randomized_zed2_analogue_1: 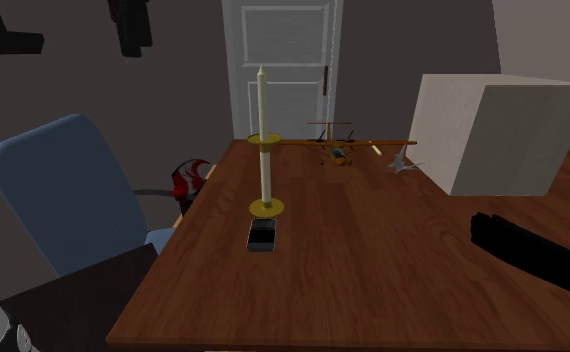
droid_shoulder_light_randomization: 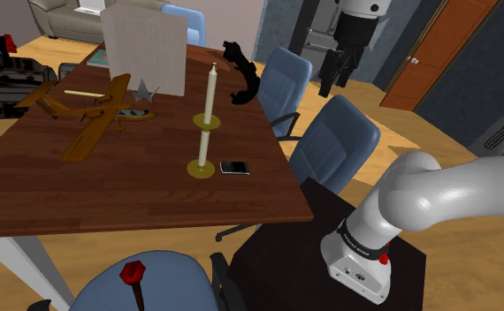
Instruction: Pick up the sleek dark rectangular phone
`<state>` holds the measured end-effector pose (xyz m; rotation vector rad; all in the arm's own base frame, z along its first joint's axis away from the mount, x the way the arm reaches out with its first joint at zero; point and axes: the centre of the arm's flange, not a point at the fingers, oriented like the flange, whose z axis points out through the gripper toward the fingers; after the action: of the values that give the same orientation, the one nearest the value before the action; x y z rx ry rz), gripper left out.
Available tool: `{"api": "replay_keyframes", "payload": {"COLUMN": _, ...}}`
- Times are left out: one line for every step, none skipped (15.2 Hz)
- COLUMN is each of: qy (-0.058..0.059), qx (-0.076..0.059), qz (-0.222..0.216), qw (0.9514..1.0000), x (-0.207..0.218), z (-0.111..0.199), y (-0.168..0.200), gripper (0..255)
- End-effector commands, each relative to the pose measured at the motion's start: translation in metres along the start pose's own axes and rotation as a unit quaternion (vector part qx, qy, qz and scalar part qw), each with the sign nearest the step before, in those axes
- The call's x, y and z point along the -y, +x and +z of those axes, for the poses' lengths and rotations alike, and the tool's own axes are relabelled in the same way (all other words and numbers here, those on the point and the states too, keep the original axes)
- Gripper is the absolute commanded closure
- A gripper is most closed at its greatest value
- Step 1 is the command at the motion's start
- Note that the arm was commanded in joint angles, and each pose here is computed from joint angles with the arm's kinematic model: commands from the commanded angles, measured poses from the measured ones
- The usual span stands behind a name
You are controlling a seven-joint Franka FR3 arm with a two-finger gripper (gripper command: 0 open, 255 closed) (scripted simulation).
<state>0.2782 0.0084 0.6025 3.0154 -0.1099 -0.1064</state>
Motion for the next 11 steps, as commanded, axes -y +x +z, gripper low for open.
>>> {"api": "replay_keyframes", "payload": {"qy": 0.0, "qx": 0.0, "qz": 0.0, "qw": 1.0, "x": 0.0, "z": 0.0, "y": 0.0, "gripper": 0}}
{"api": "replay_keyframes", "payload": {"qy": 0.001, "qx": -0.002, "qz": -0.011, "qw": 0.9999, "x": 0.001, "z": 0.011, "y": 0.007, "gripper": 0}}
{"api": "replay_keyframes", "payload": {"qy": 0.003, "qx": -0.003, "qz": -0.023, "qw": 0.9997, "x": 0.002, "z": 0.021, "y": 0.015, "gripper": 0}}
{"api": "replay_keyframes", "payload": {"qy": 0.004, "qx": -0.005, "qz": -0.034, "qw": 0.9994, "x": 0.003, "z": 0.032, "y": 0.022, "gripper": 0}}
{"api": "replay_keyframes", "payload": {"qy": 0.005, "qx": -0.006, "qz": -0.045, "qw": 0.9989, "x": 0.004, "z": 0.042, "y": 0.029, "gripper": 0}}
{"api": "replay_keyframes", "payload": {"qy": 0.006, "qx": -0.008, "qz": -0.056, "qw": 0.9984, "x": 0.006, "z": 0.053, "y": 0.037, "gripper": 0}}
{"api": "replay_keyframes", "payload": {"qy": 0.008, "qx": -0.01, "qz": -0.068, "qw": 0.9976, "x": 0.007, "z": 0.063, "y": 0.044, "gripper": 0}}
{"api": "replay_keyframes", "payload": {"qy": 0.009, "qx": -0.011, "qz": -0.079, "qw": 0.9968, "x": 0.009, "z": 0.073, "y": 0.052, "gripper": 0}}
{"api": "replay_keyframes", "payload": {"qy": 0.01, "qx": -0.013, "qz": -0.09, "qw": 0.9958, "x": 0.011, "z": 0.084, "y": 0.059, "gripper": 0}}
{"api": "replay_keyframes", "payload": {"qy": 0.012, "qx": -0.015, "qz": -0.101, "qw": 0.9947, "x": 0.014, "z": 0.094, "y": 0.066, "gripper": 0}}
{"api": "replay_keyframes", "payload": {"qy": 0.013, "qx": -0.016, "qz": -0.113, "qw": 0.9934, "x": 0.016, "z": 0.104, "y": 0.074, "gripper": 0}}
